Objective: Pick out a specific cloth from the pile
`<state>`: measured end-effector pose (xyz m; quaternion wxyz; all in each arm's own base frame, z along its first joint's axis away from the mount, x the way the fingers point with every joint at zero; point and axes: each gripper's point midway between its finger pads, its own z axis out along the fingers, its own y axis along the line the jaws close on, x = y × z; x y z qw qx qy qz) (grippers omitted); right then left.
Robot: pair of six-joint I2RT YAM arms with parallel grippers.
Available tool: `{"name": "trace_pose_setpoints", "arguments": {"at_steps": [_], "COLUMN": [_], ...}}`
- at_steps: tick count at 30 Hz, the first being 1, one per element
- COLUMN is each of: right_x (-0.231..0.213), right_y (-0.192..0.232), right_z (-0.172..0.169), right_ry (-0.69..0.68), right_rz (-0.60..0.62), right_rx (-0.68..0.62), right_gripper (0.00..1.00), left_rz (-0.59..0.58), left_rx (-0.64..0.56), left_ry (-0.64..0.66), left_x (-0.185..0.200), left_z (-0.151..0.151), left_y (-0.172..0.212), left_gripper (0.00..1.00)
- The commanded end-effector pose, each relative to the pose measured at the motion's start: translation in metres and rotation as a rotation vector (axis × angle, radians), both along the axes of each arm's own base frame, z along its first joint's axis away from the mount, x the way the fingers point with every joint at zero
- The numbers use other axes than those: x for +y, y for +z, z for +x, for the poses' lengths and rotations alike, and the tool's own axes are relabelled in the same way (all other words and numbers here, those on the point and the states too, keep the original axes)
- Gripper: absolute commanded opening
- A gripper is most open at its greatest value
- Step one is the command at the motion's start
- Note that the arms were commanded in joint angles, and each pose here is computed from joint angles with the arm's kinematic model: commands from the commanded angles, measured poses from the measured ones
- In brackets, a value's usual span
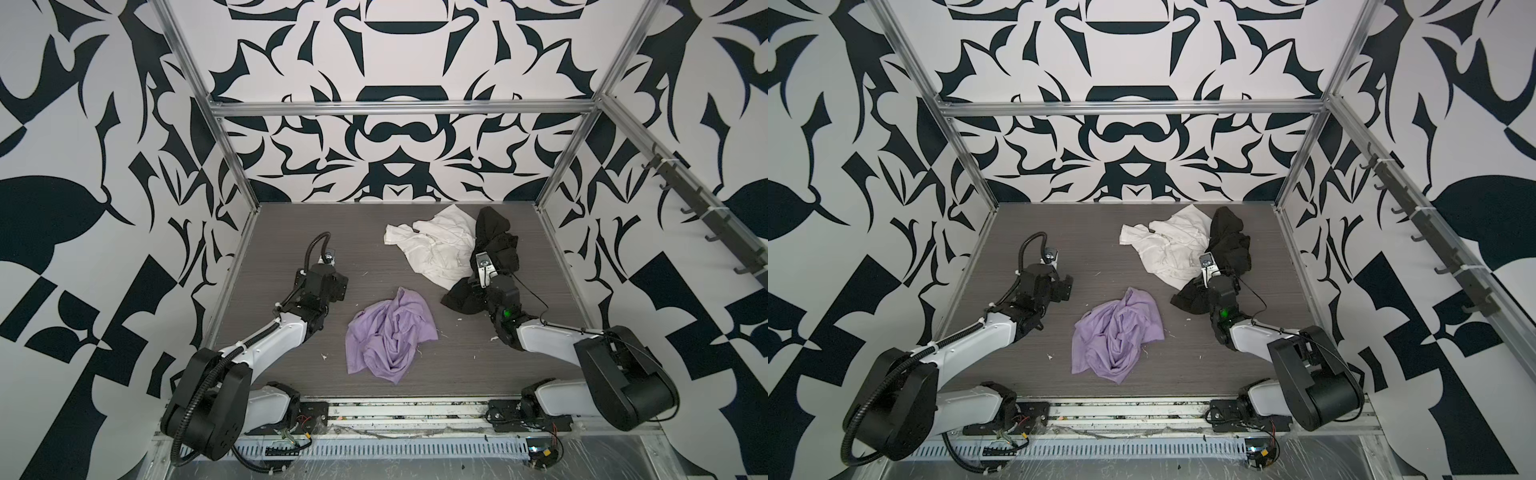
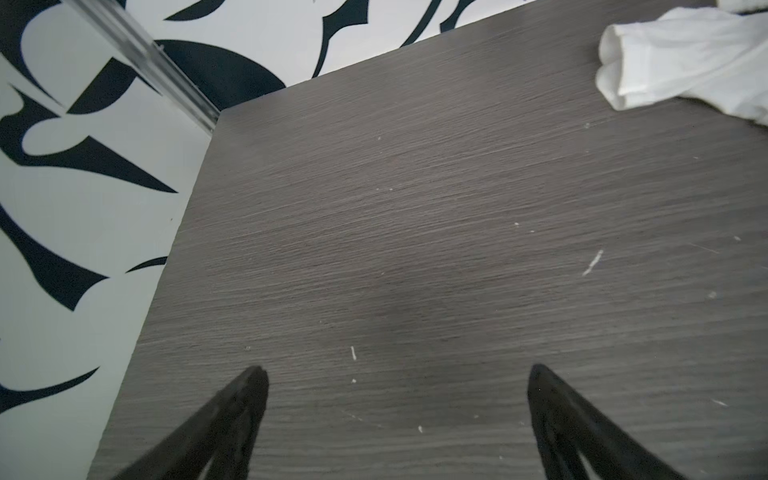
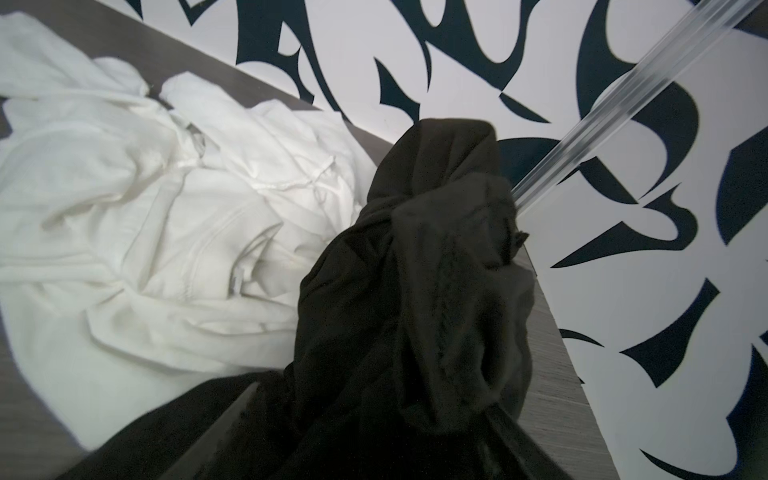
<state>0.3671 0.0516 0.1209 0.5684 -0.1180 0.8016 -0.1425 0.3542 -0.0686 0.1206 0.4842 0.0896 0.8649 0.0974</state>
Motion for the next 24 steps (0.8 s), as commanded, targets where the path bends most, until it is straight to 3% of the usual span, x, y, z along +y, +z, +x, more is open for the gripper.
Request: {"name": "trace_pose_setpoints", "arguments": {"at_steps": [1,4,11,16,18,22,24], "right_x": [-0.005,-0.004,-0.004,-0.004,-0.005,-0.024,-0.034], "right_y": [0.025,0.023,0.021,0.021,0.021,0.002,0.002], "right_z": [-0.001,-0.009,-0.021,-0.022,-0.022,-0.021,-0.027], "right_ry": [-0.011,0.006,0.04,0.05,0.046,-0.061,-0.097], "right_rz": [0.066,0.097,0.148,0.154,0.154,0.195,0.213], "right_rx": [-0.1,-0.104,-0.187,-0.188,-0.188,-0.143,-0.215], "right_gripper": [0.76,0.75,0.71,0.67,0.71,0.77,0.88], "left_rz": [-0.086,-0.104,-0.146,-0.197,-0.204,-0.201,-0.203], "left_rx": [-0.036,-0.043,-0.058,-0.137,-0.156,-0.161,-0.103], "left_ry": [0.025,0.069,0.038,0.01,-0.108,-0.088,-0.085], "left_x": [0.01,0.026,0.034,0.04,0.023,0.026,0.027], "left_z": [0.005,0.01,0.019,0.029,0.029,0.03,0.018], "left_y": [0.003,-0.004,-0.02,-0.014,-0.015,-0.012,-0.014], "left_gripper": [1.0,0.99,0.99,0.98,0.98,0.97,0.97]}}
